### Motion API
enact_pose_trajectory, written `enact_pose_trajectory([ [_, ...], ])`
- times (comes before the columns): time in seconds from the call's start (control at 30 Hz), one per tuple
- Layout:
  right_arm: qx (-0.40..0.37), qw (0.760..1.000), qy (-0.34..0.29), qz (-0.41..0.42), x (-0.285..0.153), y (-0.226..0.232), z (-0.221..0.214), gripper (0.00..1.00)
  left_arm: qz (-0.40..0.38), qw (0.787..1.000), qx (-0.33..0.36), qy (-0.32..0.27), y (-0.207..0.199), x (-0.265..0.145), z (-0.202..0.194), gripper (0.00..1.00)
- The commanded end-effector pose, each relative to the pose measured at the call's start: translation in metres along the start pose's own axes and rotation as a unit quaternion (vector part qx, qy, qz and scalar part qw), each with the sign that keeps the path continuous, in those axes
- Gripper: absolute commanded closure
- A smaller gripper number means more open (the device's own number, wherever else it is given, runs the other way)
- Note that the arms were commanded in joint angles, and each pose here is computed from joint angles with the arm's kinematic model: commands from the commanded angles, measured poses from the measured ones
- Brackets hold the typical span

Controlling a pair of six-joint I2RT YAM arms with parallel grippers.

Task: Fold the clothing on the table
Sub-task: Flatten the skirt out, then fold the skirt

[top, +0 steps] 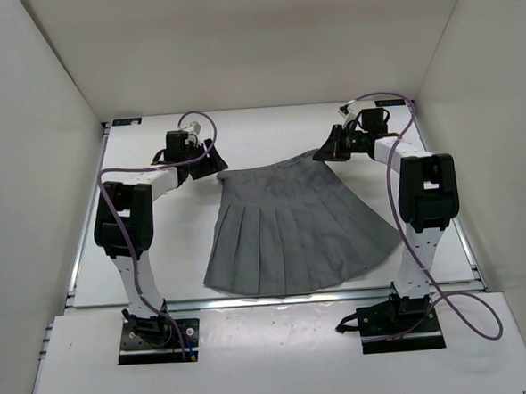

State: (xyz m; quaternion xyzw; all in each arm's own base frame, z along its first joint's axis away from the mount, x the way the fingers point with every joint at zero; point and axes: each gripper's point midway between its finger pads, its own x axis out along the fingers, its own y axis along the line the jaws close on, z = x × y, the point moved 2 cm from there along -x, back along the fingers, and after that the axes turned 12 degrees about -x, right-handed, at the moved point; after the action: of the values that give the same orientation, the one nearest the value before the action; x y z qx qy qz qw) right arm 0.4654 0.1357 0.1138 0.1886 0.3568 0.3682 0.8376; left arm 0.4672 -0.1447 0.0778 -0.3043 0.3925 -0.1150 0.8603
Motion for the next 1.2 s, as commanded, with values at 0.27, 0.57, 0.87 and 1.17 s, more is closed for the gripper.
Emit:
enact_pose_trajectory([
  [0.27, -0.026, 0.999, -0.01, 0.017, 0.0, 0.008, 0.011, 1.0, 0.046, 0.999, -0.009, 0.008, -0.004, 0.017, -0.006, 0.33],
  [0.57, -0.028, 0.999, -0.012, 0.022, 0.003, 0.01, 0.01, 1.0, 0.078, 0.997, -0.018, 0.006, 0.009, 0.006, -0.007, 0.36],
  [0.87, -0.029, 0.999, -0.008, 0.021, 0.004, 0.01, 0.009, 1.0, 0.106, 0.994, -0.014, -0.011, 0.016, -0.012, -0.007, 0.34],
  [1.17, -0.032, 0.999, -0.007, 0.028, 0.007, 0.016, 0.009, 1.0, 0.074, 0.997, -0.031, 0.016, 0.007, 0.012, -0.024, 0.33],
])
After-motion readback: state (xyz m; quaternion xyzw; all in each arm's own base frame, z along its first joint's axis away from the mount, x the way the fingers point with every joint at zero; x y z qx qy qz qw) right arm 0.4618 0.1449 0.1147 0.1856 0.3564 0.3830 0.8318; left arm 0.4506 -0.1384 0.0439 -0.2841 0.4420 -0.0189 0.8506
